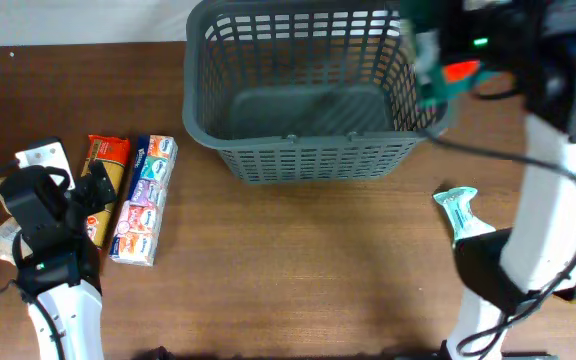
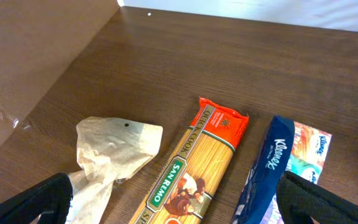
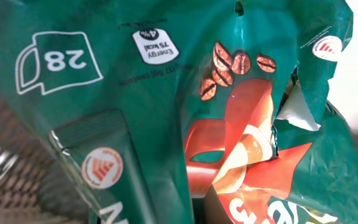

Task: Pack container
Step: 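Carry the Nescafé pouch into the grey basket and release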

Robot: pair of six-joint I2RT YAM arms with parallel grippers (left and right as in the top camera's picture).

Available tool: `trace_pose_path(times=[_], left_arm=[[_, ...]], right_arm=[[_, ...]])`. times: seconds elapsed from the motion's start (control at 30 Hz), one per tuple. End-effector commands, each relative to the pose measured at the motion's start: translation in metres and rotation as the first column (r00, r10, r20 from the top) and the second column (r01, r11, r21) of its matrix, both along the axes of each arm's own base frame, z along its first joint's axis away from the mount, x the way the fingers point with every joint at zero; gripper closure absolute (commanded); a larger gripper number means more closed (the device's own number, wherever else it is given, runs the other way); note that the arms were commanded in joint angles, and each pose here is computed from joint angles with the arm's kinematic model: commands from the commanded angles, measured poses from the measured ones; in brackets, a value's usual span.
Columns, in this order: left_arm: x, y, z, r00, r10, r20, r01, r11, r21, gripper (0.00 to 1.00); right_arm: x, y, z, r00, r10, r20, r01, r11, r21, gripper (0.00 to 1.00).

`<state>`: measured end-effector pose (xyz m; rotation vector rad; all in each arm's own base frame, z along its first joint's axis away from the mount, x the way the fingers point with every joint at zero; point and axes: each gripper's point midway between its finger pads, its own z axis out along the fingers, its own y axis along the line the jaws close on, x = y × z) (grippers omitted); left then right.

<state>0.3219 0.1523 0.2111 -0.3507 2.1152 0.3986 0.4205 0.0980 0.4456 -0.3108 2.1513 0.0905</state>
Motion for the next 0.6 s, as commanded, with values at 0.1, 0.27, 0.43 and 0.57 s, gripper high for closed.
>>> trace_pose_path(times=[0.1, 0.27, 0.43, 0.57], left_arm=[[0.001, 0.003, 0.006, 1.000, 0.002, 0.004, -0.002, 1.000, 0.021, 0.01], [0.001, 0.003, 0.006, 1.000, 0.002, 0.004, -0.002, 1.000, 0.021, 0.01], [0.001, 0.003, 0.006, 1.000, 0.002, 0.004, -0.002, 1.000, 0.021, 0.01], [0.001, 0.003, 0.006, 1.000, 0.002, 0.004, -0.002, 1.000, 0.021, 0.01]], right_arm=[[0.008, 0.074, -0.006, 0.965, 0.258, 0.056, -0.247, 0.957, -0.154, 0.96], [0.041, 0.084, -0.062, 0.965, 0.251, -0.072, -0.260, 0.951, -0.169, 0.96], [0.065, 0.089, -0.119, 0.953, 0.238, -0.190, -0.272, 0.945, -0.181, 0.97], [0.078, 0.095, -0.151, 0.943, 0.235, -0.237, -0.281, 0.942, -0.184, 0.96]])
